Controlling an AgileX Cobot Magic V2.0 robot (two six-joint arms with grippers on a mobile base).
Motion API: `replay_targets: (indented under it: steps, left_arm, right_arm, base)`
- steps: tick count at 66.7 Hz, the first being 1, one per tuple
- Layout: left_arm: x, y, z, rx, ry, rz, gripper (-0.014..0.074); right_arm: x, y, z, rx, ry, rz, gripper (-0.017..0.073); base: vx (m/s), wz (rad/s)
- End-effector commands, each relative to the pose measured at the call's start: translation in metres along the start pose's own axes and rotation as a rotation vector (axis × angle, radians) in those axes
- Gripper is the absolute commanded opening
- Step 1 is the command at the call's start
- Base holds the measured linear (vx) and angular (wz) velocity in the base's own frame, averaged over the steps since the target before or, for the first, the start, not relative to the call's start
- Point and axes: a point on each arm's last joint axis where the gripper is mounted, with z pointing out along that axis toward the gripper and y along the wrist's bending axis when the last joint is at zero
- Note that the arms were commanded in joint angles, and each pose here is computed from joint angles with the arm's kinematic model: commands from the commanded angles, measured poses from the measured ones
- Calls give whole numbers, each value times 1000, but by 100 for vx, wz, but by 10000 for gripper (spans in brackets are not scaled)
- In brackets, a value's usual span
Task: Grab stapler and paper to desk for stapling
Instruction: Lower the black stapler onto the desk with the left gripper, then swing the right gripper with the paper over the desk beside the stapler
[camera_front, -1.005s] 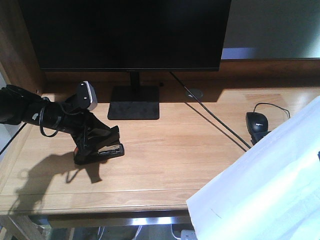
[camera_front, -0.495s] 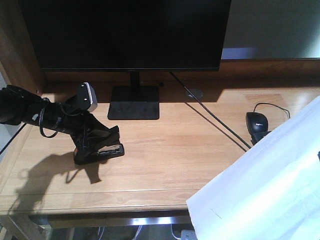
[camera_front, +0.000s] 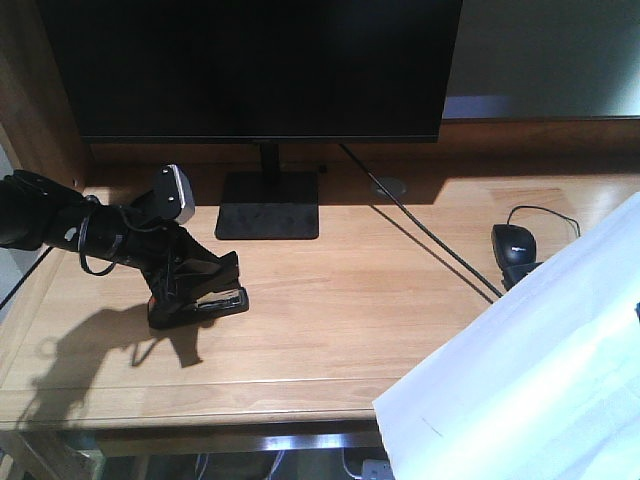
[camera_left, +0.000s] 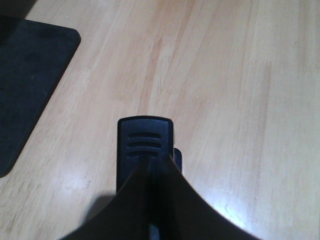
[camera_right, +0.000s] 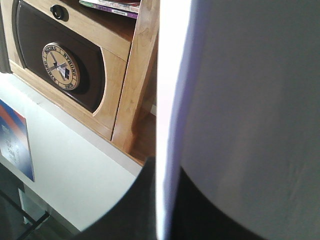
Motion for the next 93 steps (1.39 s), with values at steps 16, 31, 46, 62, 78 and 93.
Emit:
replay_targets:
  steps: [16,31,46,62,78,93]
  left_arm:
    - [-26,3,-18,-39,-72,17,-7]
    - [-26,3,-18,-39,-72,17,-7]
    - [-26,3,-18,-39,-72,17,-7]
    - [-26,3,-18,-39,-72,17,-7]
    - [-26,3,-18,-39,-72,17,-7]
    - [-26,3,-18,-39,-72,17,-7]
  right_arm:
    - [-5,12,4,-88,-20,-11,-6]
    - [-4,11,4,-76,-16,-12,-6]
    - [7,29,15,-158,189,-151,-5]
    - [16,43,52,-112,559,-314,-5]
    - [12,31,95,-41,694,-375,-5]
    - [12,3,139,19,765,-362,-5]
  base:
    - [0,0]
    - [0,0]
    - [0,0]
    - [0,0]
    - [0,0]
    - [0,0]
